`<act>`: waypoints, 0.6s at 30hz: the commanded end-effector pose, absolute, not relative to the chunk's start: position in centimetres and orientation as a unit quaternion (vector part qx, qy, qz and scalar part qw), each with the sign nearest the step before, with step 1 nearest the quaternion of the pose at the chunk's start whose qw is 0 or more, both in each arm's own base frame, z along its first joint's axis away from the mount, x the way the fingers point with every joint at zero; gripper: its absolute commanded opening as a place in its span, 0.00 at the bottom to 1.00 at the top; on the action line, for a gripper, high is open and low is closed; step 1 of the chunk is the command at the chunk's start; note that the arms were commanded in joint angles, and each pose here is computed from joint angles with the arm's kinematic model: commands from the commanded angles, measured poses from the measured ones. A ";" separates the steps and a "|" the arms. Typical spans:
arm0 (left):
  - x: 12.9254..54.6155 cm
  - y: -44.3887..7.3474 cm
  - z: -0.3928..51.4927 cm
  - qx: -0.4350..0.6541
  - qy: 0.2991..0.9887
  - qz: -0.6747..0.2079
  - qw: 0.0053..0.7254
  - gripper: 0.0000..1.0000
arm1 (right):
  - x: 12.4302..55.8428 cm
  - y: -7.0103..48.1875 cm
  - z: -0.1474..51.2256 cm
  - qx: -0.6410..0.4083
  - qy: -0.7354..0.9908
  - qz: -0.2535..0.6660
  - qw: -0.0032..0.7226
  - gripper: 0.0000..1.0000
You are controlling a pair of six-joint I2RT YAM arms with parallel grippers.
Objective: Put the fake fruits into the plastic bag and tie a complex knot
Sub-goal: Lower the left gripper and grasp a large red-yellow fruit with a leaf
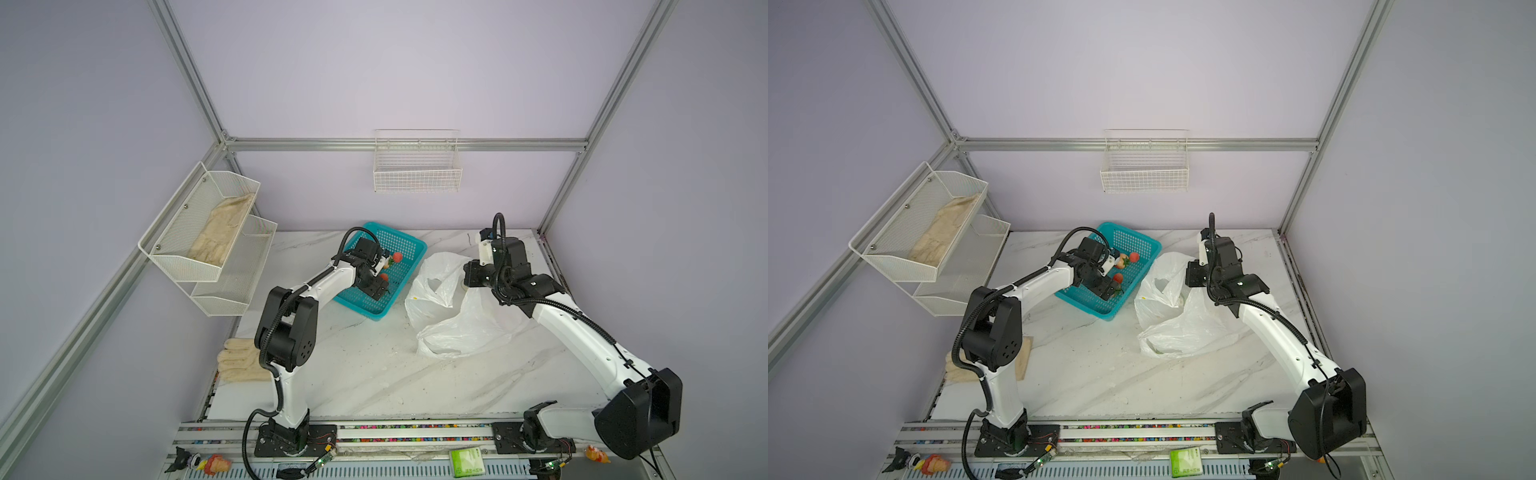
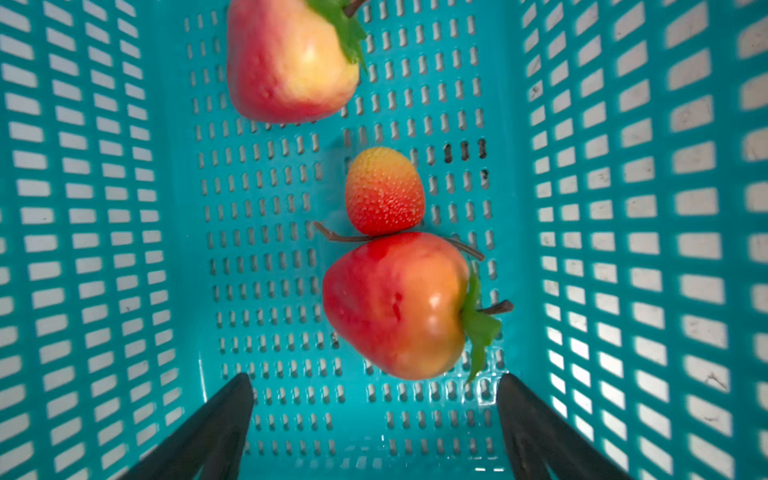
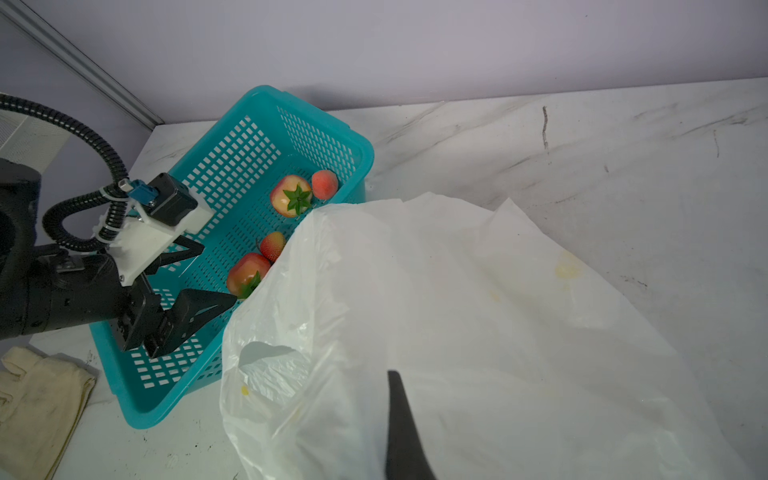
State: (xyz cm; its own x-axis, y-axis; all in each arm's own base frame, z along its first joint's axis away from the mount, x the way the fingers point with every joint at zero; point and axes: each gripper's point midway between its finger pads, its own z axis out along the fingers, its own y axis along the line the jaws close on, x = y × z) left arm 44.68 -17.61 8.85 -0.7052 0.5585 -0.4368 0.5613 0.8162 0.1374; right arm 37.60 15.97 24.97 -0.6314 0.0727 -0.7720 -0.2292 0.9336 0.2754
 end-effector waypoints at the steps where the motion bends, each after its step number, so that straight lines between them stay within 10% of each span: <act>1: 46.2 -19.1 11.0 0.327 0.909 -0.026 0.256 0.91 | 37.9 15.9 25.3 -0.042 0.881 0.179 0.436 0.00; 18: 48.9 -17.5 8.0 0.281 0.934 -0.028 0.220 0.73 | 38.0 15.8 24.9 -0.039 0.885 0.172 0.432 0.00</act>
